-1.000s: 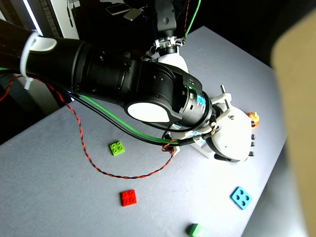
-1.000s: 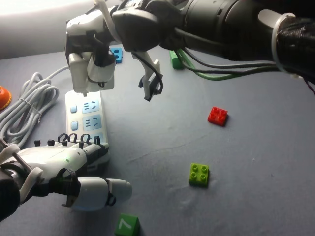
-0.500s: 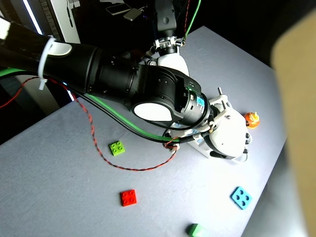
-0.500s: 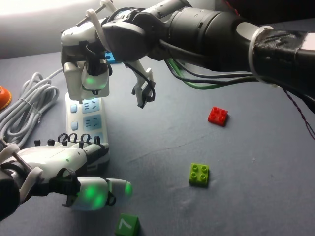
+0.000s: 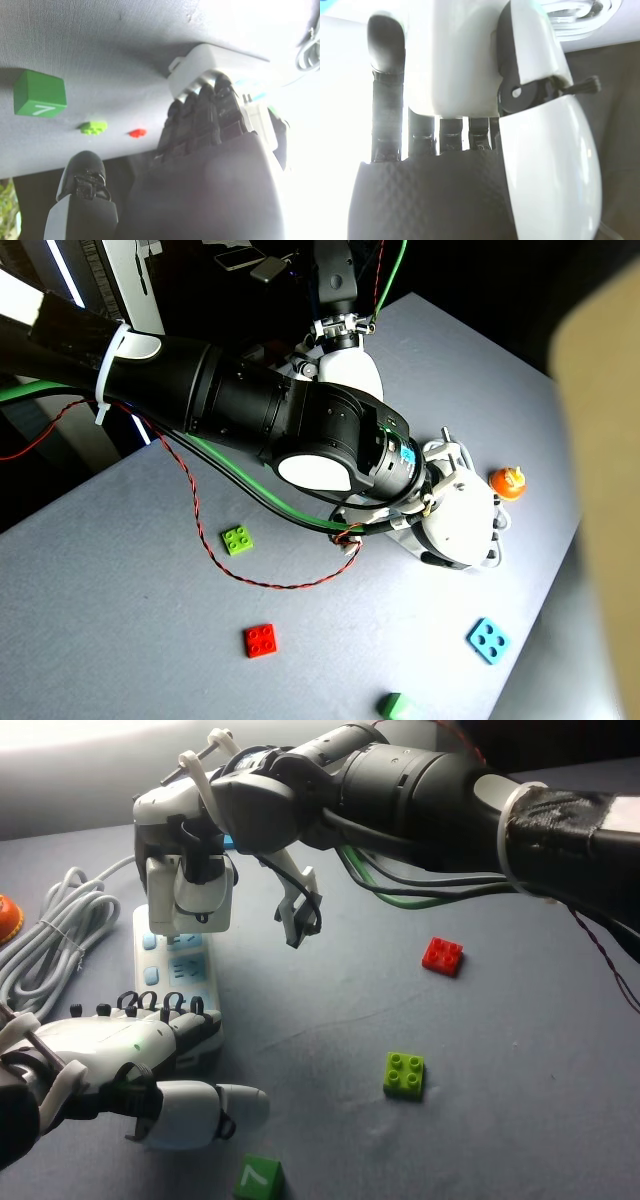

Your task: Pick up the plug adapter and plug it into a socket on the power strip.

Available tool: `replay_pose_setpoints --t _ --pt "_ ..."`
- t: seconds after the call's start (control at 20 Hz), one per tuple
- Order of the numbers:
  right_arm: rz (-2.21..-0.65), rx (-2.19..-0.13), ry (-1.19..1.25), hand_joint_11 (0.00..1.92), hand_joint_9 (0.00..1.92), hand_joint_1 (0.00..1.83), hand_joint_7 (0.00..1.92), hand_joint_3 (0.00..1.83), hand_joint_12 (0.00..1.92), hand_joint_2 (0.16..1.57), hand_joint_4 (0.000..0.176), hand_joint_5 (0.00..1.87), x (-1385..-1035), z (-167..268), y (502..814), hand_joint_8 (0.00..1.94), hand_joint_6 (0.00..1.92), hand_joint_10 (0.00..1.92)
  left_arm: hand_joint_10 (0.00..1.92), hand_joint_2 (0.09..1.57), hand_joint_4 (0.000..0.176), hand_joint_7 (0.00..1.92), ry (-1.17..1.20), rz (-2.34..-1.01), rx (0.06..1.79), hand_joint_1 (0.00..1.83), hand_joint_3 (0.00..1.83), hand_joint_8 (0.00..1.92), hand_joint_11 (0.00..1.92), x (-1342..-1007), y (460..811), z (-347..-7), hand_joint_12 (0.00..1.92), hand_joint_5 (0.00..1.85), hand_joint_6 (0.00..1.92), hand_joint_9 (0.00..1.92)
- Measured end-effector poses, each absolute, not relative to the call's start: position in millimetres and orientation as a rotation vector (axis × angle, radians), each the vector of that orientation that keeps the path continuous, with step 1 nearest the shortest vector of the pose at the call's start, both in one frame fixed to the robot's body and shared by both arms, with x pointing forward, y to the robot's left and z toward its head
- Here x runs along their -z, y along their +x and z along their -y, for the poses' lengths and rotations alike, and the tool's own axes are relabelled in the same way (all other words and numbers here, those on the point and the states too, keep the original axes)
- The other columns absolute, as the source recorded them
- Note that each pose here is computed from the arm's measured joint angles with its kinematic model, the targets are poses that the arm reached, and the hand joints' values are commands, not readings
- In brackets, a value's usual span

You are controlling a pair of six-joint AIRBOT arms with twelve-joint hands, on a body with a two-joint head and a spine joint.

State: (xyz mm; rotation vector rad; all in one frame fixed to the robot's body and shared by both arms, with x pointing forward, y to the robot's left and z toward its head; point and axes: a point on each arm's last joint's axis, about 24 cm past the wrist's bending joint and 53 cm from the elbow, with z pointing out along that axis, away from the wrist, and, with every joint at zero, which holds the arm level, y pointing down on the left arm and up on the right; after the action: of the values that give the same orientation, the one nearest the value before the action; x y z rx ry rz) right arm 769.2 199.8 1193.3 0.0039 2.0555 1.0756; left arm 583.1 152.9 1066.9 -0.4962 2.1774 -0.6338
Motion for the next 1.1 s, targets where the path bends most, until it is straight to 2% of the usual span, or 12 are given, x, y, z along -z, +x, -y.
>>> replay_pose_setpoints --t 0.35,0.5,0.7,0.8,1.05,1.1 --pt "-2.045 -1.064 0.002 0.86 0.90 1.37 0.95 0.00 1.39 1.13 0.000 0.87 -1194.5 -199.0 772.4 1.05 0.95 1.34 0.00 1.17 0.000 0.07 -0.496 -2.177 0.634 0.00 0.00 0.00 0.00 -1066.9 583.1 -152.9 0.00 0.02 0.00 0.06" --pt "-2.029 -1.044 -0.003 0.84 0.91 1.38 0.99 0.00 1.41 1.13 0.000 0.88 -1196.4 -194.7 778.2 0.99 0.94 1.32 0.01 1.17 0.000 0.09 -0.496 -2.177 0.634 0.00 0.00 0.01 0.02 -1066.9 583.1 -152.9 0.01 0.05 0.01 0.09" --pt "-2.029 -1.045 -0.006 0.81 0.88 1.37 0.96 0.00 1.45 1.14 0.000 0.83 -1196.5 -196.4 777.2 1.03 1.02 1.36 0.01 1.16 0.000 0.08 -0.497 -2.177 0.632 0.00 0.00 0.00 0.00 -1067.0 583.1 -153.2 0.00 0.04 0.00 0.07" --pt "-2.030 -1.047 -0.011 0.79 0.87 1.37 0.97 0.00 1.47 1.14 0.000 0.86 -1196.1 -199.1 775.5 1.03 0.97 1.37 0.01 1.16 0.000 0.10 -0.497 -2.176 0.632 0.00 0.00 0.01 0.01 -1067.0 583.2 -153.3 0.00 0.05 0.01 0.09" --pt "-2.025 -1.036 -0.027 0.77 0.86 1.37 0.95 0.00 1.50 1.15 0.000 0.83 -1196.5 -200.2 775.2 1.05 1.03 1.38 0.00 1.18 0.000 0.09 -0.497 -2.177 0.627 0.00 0.00 0.00 0.01 -1066.0 582.8 -154.3 0.00 0.05 0.00 0.08" --pt "-2.024 -1.035 -0.030 0.75 0.85 1.37 0.97 0.00 1.54 1.14 0.000 0.88 -1196.7 -200.4 775.2 1.02 0.96 1.38 0.00 1.17 0.000 0.07 -0.497 -2.177 0.627 0.00 0.00 0.00 0.00 -1066.0 582.8 -154.3 0.00 0.05 0.00 0.06"
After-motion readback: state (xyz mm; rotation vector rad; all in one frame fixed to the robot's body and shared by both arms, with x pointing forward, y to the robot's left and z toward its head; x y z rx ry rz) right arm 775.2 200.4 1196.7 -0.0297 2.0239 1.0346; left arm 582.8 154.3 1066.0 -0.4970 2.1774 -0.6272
